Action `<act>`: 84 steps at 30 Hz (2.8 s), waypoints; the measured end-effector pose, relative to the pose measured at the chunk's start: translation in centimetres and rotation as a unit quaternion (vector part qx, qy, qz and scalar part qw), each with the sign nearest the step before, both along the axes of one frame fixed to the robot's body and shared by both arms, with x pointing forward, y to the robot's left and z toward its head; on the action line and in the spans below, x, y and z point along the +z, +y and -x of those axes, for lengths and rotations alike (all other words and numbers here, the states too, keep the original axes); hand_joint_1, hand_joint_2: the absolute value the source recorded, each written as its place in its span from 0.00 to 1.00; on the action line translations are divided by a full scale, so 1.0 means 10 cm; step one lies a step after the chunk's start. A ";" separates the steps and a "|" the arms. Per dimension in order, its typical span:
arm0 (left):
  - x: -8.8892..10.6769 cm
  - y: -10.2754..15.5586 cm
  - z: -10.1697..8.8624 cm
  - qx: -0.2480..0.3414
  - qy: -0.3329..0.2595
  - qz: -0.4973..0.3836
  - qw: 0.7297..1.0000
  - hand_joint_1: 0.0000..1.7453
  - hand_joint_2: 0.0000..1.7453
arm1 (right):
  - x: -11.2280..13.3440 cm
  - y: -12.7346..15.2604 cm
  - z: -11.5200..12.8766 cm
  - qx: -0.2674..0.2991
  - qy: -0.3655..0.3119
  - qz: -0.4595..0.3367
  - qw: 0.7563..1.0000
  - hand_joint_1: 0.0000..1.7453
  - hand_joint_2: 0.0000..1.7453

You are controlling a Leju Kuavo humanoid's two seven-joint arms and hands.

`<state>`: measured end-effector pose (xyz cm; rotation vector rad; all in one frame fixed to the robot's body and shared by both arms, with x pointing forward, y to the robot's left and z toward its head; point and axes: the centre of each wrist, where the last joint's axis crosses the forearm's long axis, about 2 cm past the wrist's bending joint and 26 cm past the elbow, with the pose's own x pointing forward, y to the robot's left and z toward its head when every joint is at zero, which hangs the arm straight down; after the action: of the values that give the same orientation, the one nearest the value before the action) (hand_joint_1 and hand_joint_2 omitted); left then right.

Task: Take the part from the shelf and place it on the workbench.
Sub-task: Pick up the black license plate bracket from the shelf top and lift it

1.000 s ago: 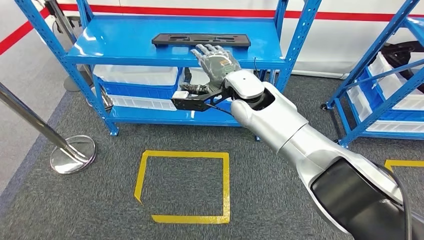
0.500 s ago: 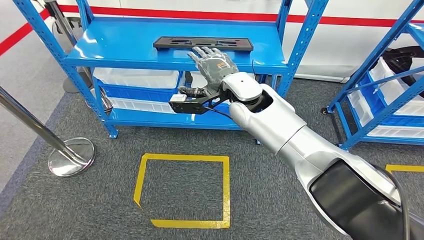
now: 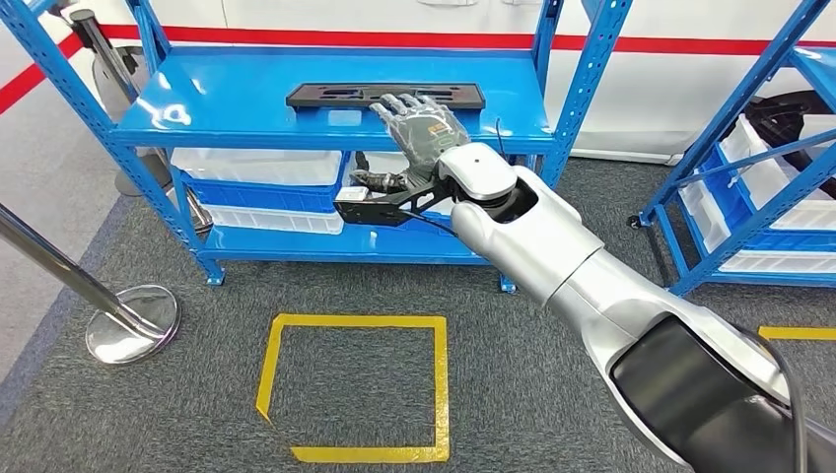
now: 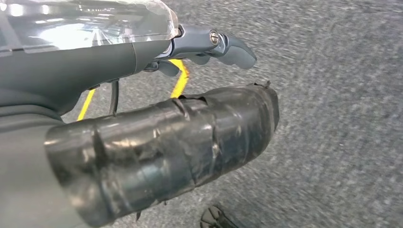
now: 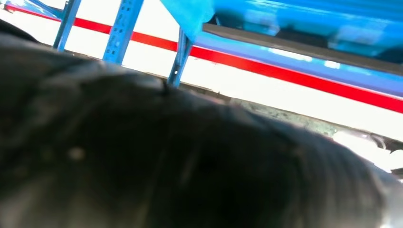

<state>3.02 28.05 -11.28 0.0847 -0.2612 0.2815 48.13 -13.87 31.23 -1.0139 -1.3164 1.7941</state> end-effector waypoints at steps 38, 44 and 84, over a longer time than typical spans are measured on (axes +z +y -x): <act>0.00 0.00 -0.01 -0.016 -0.009 -0.020 1.000 0.00 0.00 | 0.02 -0.03 -0.01 0.002 0.000 0.003 1.000 0.00 0.00; 0.00 -0.02 -0.01 -0.017 -0.009 -0.019 1.000 0.00 0.00 | -0.01 -0.05 -0.01 0.000 0.003 0.004 1.000 0.00 0.00; 0.00 -0.06 0.00 -0.024 -0.007 -0.020 0.999 0.00 0.00 | -0.09 -0.19 -0.04 -0.017 0.019 0.010 1.000 0.00 0.00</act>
<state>3.02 27.46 -11.26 0.1156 -0.2830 0.2297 48.52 -15.77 30.33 -1.0016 -1.2529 1.7950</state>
